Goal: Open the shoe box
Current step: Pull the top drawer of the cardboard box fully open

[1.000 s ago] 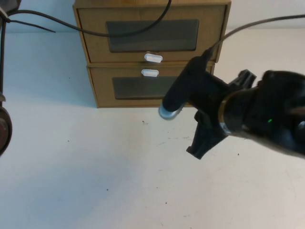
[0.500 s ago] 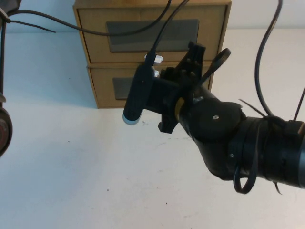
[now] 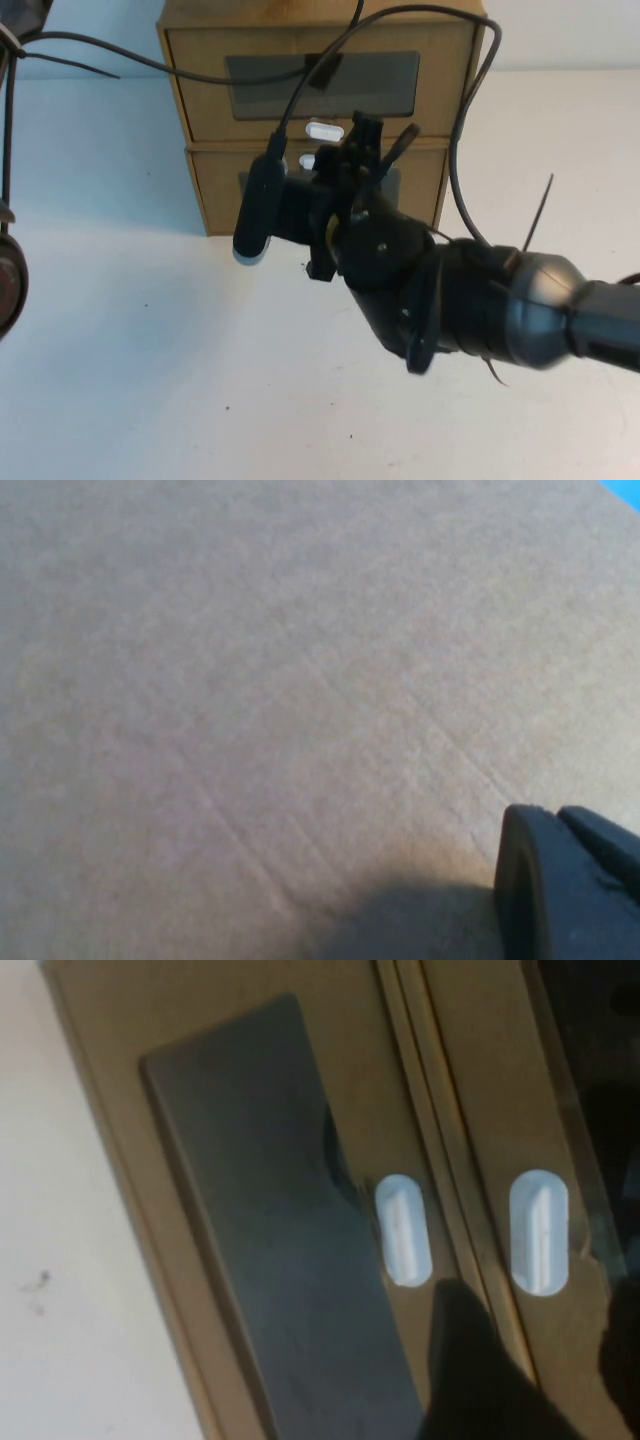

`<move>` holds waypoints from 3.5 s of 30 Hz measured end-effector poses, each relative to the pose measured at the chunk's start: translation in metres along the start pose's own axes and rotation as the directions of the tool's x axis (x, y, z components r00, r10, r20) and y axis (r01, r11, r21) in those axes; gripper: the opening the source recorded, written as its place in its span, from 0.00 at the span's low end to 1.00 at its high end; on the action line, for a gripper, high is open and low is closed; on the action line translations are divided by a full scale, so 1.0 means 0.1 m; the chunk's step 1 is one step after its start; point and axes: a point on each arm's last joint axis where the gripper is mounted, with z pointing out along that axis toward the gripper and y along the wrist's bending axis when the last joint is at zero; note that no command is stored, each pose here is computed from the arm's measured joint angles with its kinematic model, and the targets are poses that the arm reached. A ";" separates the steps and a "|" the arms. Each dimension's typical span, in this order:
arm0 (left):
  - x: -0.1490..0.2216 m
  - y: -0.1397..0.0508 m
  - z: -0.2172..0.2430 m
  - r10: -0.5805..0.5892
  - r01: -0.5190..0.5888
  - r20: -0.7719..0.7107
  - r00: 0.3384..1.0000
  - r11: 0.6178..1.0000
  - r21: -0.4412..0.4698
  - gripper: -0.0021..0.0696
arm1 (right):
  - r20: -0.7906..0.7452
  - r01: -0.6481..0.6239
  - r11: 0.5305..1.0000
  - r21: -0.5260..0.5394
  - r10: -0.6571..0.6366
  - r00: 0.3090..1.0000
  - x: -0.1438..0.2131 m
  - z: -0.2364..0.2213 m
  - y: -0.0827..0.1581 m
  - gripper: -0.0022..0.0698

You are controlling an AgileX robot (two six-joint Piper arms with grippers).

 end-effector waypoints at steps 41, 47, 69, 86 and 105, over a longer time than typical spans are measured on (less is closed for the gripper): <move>0.00 -0.01 0.00 -0.015 0.015 -0.008 1.000 1.000 0.003 0.02 | -0.013 -0.063 0.997 0.033 0.063 0.998 0.12 0.63 -0.19 0.27; 0.01 -0.01 -0.01 -0.014 0.014 -0.014 1.000 1.000 0.006 0.02 | -0.004 -0.069 0.997 0.031 0.069 0.998 0.13 0.65 -0.23 0.26; 0.01 -0.01 -0.01 -0.020 0.020 -0.022 1.000 1.000 0.009 0.02 | 0.012 -0.071 0.997 0.011 0.071 0.997 0.13 0.67 -0.23 0.25; 0.02 -0.02 -0.01 -0.024 0.024 -0.027 0.999 1.000 0.011 0.02 | -0.001 -0.074 0.997 0.033 0.074 0.997 0.13 0.77 -0.22 0.25; 0.02 -0.02 -0.01 -0.026 0.027 -0.028 0.999 1.000 0.010 0.02 | -0.001 -0.060 0.998 0.033 0.060 0.998 0.11 0.76 -0.22 0.15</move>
